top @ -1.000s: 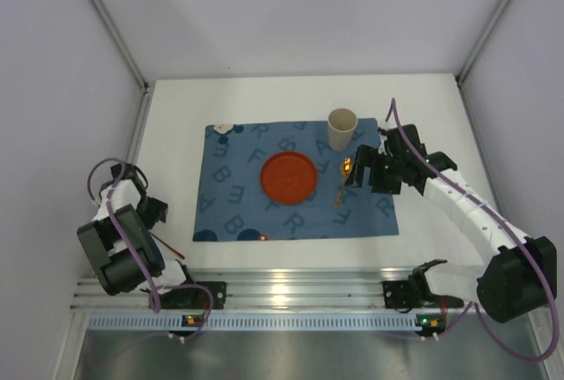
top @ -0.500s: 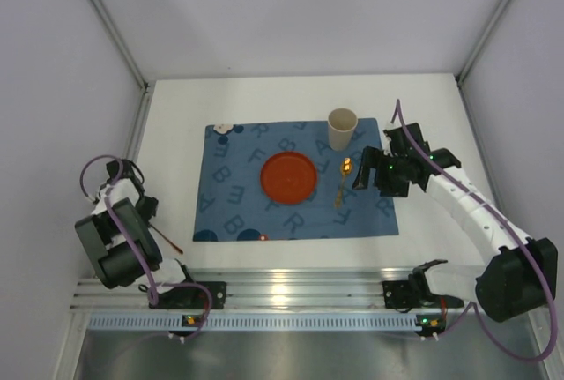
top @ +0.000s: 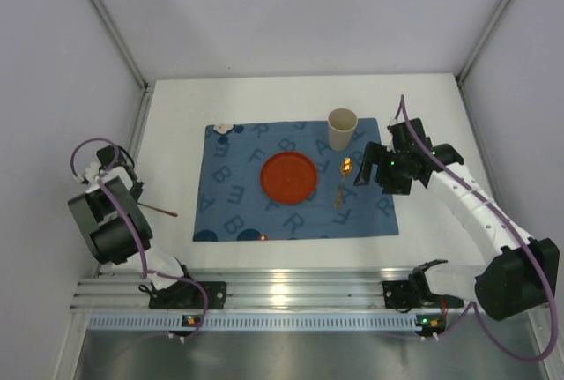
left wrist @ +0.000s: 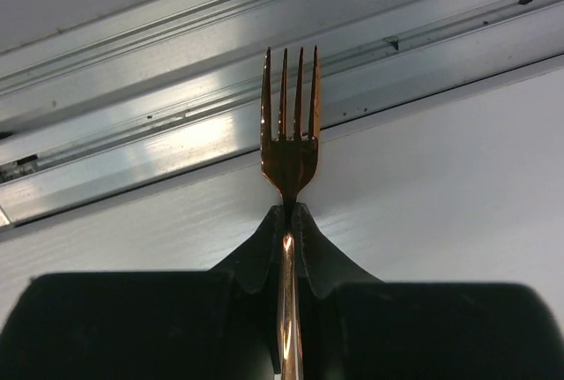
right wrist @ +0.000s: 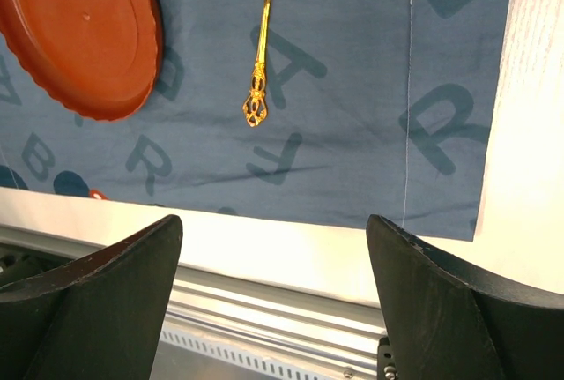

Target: Set the dinner table for one person

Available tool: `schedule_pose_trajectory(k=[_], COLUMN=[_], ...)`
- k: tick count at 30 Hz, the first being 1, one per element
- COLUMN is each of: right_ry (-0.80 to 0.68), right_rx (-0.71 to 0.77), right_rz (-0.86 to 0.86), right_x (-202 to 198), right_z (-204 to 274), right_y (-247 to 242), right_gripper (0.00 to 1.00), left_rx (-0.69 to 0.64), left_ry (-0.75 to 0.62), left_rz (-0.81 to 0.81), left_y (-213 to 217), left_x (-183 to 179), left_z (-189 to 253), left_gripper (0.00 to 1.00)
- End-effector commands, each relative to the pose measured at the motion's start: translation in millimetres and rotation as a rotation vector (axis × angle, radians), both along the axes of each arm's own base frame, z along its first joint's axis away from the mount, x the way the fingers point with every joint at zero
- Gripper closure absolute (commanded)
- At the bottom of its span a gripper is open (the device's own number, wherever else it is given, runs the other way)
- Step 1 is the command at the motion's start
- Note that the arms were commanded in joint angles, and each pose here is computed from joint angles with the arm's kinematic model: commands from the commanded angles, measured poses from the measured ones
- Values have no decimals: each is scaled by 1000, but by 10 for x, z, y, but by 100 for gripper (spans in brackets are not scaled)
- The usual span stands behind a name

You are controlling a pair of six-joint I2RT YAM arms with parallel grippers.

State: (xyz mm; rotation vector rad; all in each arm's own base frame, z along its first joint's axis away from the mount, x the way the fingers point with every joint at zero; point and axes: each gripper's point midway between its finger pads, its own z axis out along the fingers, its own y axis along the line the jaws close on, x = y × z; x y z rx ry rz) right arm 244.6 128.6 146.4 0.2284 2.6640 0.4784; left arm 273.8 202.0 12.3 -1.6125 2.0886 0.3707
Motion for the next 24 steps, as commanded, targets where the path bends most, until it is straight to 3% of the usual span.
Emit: schedule_pose_trajectory(k=[1, 8, 18, 23, 24], right_ry=[-25, -29, -42, -61, -61], right_rx=[14, 35, 22, 14, 13], right_rz=[-50, -47, -9, 0, 0], right_x=[114, 154, 154, 77, 61], right_z=[119, 138, 200, 207, 198], right_y=[-19, 27, 20, -18, -28], right_gripper=[15, 15, 15, 15, 15], left_rx=[-186, -25, 146, 24, -10], left_ry=[119, 4, -221, -404, -391], left_rz=[-56, -340, -636, -883, -897], left_y=[-355, -353, -764, -1219, -1286], left_x=[-263, 351, 1184, 1586, 1599], left_z=[-529, 215, 1252, 1556, 1492], left_gripper=[100, 100, 100, 100, 100])
